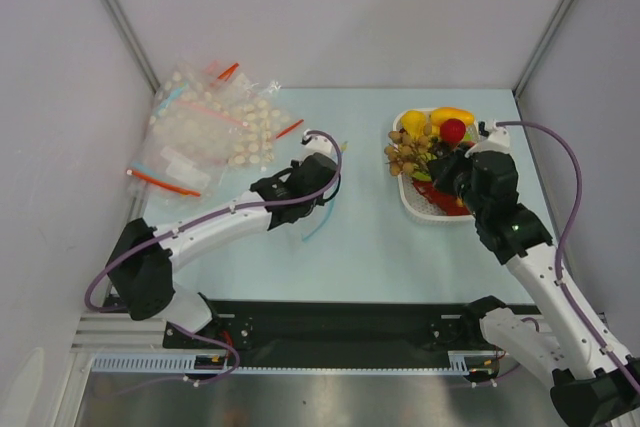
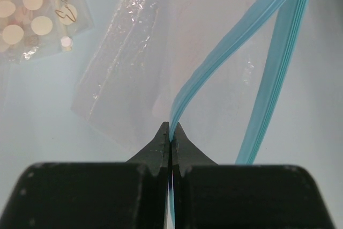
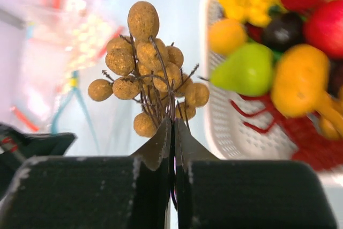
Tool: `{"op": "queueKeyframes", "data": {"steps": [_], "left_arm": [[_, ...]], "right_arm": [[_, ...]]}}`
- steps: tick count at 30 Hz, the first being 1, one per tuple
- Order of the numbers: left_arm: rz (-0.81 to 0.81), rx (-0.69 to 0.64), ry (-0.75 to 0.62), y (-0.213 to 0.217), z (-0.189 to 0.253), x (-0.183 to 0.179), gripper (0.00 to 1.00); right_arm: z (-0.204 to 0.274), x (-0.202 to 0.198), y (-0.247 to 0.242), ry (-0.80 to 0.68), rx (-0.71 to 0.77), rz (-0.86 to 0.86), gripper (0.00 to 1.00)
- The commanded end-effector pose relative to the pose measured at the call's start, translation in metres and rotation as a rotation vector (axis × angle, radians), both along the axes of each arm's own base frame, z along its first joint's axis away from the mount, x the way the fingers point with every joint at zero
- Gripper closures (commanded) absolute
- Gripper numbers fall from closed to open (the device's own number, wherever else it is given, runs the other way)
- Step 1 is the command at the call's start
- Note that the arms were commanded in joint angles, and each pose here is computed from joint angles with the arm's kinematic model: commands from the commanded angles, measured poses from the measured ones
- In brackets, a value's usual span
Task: Place the food in the zip-top bag and seal the zipper
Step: Place the fake fruit in the zipper food storage bag.
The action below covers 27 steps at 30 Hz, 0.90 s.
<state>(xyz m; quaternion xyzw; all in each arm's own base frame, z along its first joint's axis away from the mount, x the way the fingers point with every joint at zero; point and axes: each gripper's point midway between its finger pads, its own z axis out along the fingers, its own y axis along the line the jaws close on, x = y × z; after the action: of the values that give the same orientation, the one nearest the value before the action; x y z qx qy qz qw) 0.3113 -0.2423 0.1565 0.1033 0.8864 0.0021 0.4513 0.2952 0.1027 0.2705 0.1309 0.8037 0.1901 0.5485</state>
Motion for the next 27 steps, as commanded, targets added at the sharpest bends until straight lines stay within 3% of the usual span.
{"op": "queueKeyframes", "data": {"steps": [1,5,13,27], "left_arm": [[-0.05,-0.125,-0.009,-0.016,0.019,-0.007,1.0],[-0.118,-0.183,0.015,-0.029,0.021,-0.015,1.0],[-0.195,-0.23,0.069,-0.044,0.018,-0.026,1.0],[-0.366,-0.444,0.072,-0.062,0.067,-0.061,1.0]], "right_arm": [[0.025,-0.002,0.036,-0.149,0.034,0.225,1.0],[0.025,-0.027,0.073,-0.243,0.112,0.473,1.0],[0.041,-0.06,0.102,-0.393,0.166,0.664,1.0],[0.039,-0.077,0.108,-0.479,0.225,0.692,1.0]]}}
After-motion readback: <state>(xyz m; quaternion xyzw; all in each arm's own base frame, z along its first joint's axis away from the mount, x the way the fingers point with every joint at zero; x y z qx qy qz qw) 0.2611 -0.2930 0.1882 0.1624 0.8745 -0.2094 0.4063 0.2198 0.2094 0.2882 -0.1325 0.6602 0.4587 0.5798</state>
